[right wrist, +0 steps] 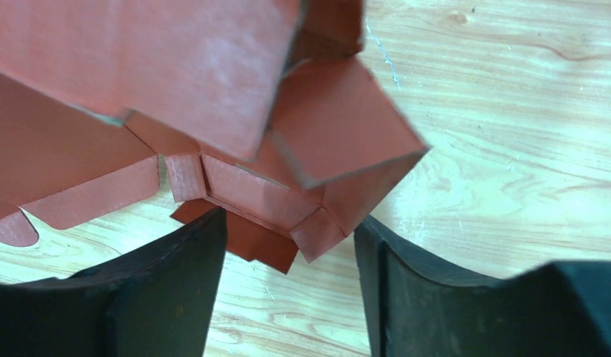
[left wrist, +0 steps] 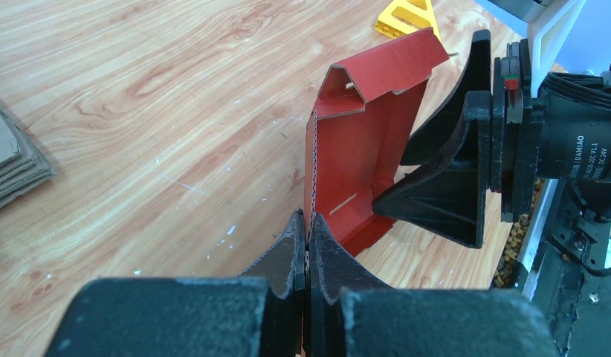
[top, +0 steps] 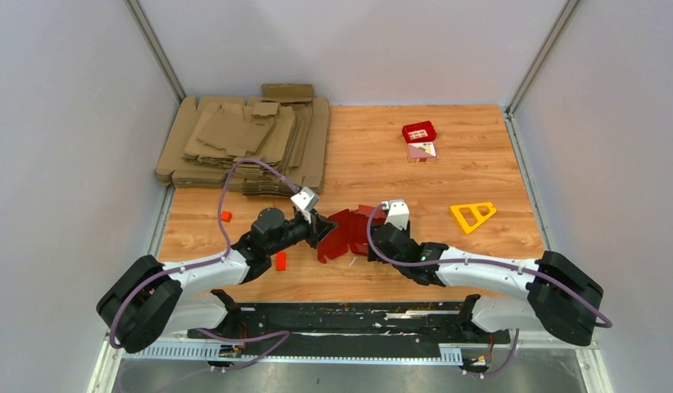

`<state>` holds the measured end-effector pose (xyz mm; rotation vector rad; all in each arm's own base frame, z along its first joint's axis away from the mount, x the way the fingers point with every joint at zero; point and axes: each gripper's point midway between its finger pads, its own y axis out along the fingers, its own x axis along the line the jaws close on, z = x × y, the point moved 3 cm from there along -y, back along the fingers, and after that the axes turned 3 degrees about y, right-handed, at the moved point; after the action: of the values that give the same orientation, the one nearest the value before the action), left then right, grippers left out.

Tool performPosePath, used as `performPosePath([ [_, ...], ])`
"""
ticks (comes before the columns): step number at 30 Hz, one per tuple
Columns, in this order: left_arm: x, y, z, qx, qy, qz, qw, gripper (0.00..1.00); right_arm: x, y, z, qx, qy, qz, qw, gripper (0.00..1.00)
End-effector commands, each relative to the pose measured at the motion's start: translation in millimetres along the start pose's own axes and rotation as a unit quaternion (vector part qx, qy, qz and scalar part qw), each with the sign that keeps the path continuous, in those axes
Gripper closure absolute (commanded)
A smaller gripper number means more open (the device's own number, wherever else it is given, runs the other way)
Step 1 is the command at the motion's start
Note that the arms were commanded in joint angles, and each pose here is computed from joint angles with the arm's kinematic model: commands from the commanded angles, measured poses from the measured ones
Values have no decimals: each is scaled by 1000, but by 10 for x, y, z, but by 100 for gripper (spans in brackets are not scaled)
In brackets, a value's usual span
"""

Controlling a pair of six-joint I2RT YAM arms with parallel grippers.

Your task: Fold the paper box

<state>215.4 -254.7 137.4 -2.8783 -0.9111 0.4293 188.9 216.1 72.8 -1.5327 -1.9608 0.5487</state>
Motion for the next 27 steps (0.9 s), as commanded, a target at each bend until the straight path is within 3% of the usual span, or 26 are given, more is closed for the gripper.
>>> performPosePath([
  [1, -48, 52, -179, -25, 19, 9, 999, 100, -11, -39, -37, -9, 11, -3, 1000, 42],
  [6, -55, 60, -169, -24, 18, 10, 999, 100, 6, -38, -26, -6, 10, -10, 1000, 54],
  [14, -131, 104, -151, -23, 13, 31, 999, 100, 99, 25, 62, 14, 7, -30, 999, 51],
  [22, -214, 129, -155, -28, 6, 57, 998, 100, 134, 13, -5, -4, 9, -44, 999, 56],
  [27, -262, 165, -146, -25, 1, 75, 997, 100, 157, 22, -24, -4, 0, -45, 999, 51],
])
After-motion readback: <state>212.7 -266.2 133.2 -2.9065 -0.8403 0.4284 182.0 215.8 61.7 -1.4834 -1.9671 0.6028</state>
